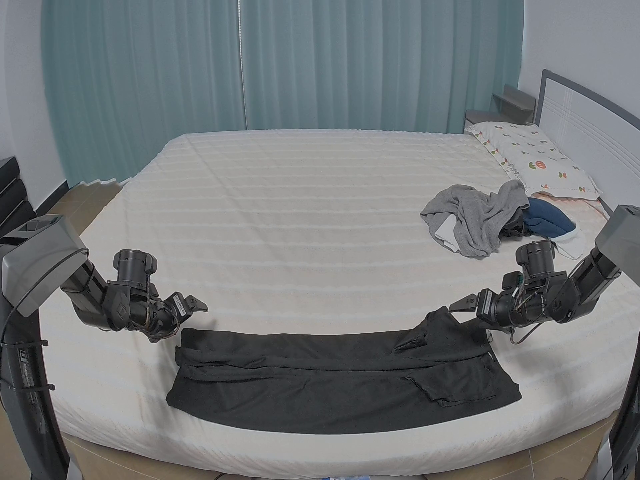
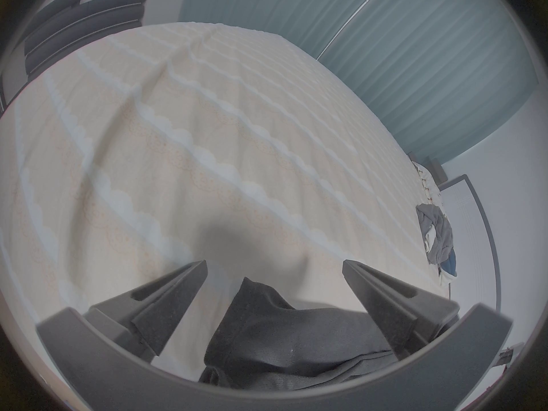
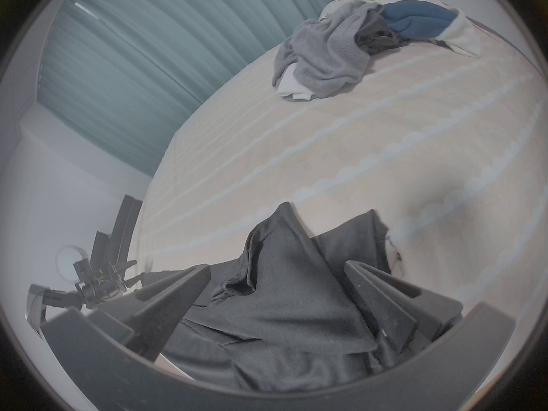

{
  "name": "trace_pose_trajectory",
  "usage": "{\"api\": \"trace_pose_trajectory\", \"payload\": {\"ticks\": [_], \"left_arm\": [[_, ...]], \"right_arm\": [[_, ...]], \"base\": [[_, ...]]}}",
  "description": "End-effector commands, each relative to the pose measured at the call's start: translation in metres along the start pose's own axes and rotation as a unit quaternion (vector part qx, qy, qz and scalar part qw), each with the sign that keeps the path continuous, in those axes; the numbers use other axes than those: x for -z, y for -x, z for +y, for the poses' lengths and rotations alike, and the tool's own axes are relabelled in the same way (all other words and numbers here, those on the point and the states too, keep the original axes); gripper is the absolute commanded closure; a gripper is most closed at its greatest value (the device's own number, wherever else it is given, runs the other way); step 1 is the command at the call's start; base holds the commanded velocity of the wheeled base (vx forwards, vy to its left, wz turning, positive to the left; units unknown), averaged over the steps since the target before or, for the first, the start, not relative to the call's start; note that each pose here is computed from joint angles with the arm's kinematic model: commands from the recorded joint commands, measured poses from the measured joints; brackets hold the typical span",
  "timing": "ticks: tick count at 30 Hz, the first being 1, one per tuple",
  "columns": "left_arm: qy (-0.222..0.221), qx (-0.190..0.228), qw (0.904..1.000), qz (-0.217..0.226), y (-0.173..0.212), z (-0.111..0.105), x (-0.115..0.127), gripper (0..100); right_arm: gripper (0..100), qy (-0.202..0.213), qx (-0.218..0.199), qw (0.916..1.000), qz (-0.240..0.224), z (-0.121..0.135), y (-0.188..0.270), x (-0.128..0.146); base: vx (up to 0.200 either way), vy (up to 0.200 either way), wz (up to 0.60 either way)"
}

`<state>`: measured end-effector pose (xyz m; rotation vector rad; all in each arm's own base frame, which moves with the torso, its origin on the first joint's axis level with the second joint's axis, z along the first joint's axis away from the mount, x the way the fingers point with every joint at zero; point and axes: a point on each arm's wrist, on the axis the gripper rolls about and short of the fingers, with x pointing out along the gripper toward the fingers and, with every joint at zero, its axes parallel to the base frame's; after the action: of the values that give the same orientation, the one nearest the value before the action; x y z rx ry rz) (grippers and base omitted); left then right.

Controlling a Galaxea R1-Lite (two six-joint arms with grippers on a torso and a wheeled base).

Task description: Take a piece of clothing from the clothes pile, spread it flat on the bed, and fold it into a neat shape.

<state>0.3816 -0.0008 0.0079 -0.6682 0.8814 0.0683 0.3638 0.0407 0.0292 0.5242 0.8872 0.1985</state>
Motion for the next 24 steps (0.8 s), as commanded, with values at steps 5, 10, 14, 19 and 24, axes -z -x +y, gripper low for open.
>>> {"api": "trace_pose_trajectory", "payload": {"ticks": [5, 10, 14, 19, 24], "left_arm": [[-0.001, 0.000, 1.0000, 0.001, 0.000, 0.000, 0.000, 0], [-0.002, 0.000, 1.0000, 0.002, 0.000, 0.000, 0.001, 0], [-0.003, -0.001, 1.0000, 0.002, 0.000, 0.000, 0.001, 0], [-0.004, -0.001, 1.0000, 0.002, 0.000, 0.000, 0.002, 0], [-0.004, -0.002, 1.0000, 0.003, 0.000, 0.001, 0.002, 0]], "right_arm": [[0, 0.000, 0.008, 0.9995, 0.032, -0.006, -0.025, 0.013], [0, -0.003, 0.010, 0.9994, 0.033, -0.010, -0.030, 0.013], [0, -0.004, 0.013, 0.9994, 0.032, -0.012, -0.031, 0.013], [100, -0.005, 0.016, 0.9993, 0.034, -0.013, -0.030, 0.014], [100, -0.009, 0.019, 0.9993, 0.032, -0.015, -0.026, 0.013]], "base": [[0.000, 0.000, 0.00], [0.000, 0.000, 0.00], [0.000, 0.000, 0.00], [0.000, 0.000, 0.00], [0.000, 0.000, 0.00]]}}
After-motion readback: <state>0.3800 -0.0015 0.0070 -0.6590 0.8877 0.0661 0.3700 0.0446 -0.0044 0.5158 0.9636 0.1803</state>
